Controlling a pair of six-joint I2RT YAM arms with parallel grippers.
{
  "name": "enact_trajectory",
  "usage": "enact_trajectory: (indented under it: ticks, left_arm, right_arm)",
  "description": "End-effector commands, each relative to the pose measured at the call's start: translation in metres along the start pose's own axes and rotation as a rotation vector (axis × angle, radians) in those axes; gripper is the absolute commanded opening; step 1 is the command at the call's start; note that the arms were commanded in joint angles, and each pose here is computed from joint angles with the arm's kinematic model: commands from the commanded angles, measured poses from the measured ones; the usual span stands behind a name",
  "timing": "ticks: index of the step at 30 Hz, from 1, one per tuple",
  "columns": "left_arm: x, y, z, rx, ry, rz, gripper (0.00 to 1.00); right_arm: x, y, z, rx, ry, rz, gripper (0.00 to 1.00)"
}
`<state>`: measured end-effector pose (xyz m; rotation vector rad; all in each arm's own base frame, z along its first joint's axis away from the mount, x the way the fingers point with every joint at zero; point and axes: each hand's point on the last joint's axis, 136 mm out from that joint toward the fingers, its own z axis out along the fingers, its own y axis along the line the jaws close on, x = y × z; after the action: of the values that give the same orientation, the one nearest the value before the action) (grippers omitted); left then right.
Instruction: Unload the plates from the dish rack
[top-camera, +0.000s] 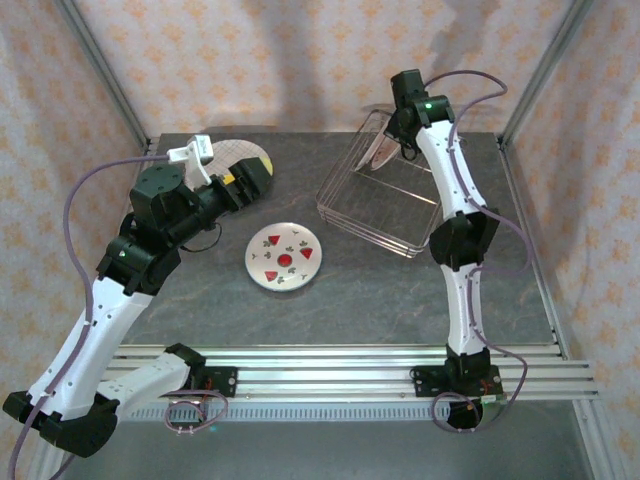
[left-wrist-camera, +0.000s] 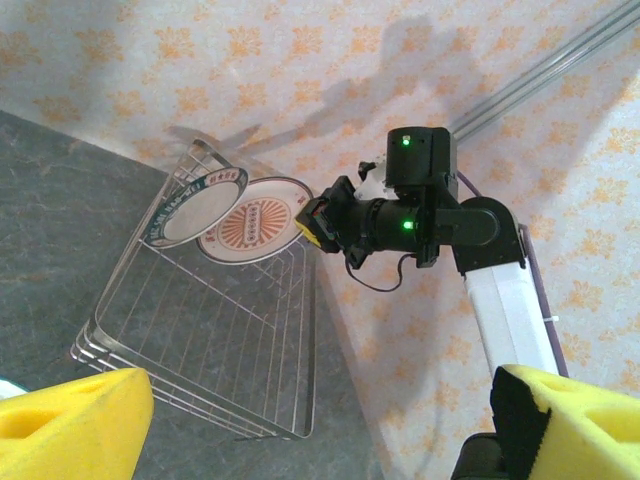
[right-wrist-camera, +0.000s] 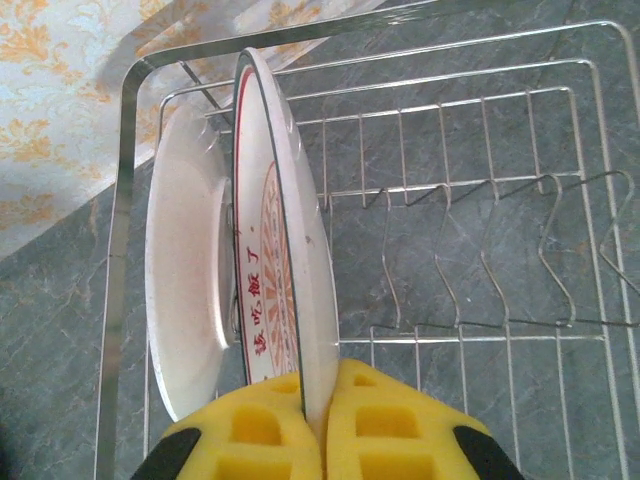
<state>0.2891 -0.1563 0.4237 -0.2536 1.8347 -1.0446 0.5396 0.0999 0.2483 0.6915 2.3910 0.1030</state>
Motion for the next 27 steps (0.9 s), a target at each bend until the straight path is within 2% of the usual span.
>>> enact_trajectory:
  ticks: [1,9,27]
  left_arm:
    - [-0.003,-0.008,0.000,0.040,-0.015,0.005,0.88]
    - [-0.005,-0.016,0.002,0.072,-0.019,-0.013,0.88]
    - [0.002,-0.044,0.023,0.157,0.015,-0.024,0.88]
  right_arm:
    - [-0.025,0.004,-0.063,-0.072,-0.098,0.050,0.05]
    - [-0.020,-0.023,-0.098,-0.022,-0.095,0.047,0.00]
    - [-0.006,-0.096,-0.207,0.015,-0.155,0.069,0.00]
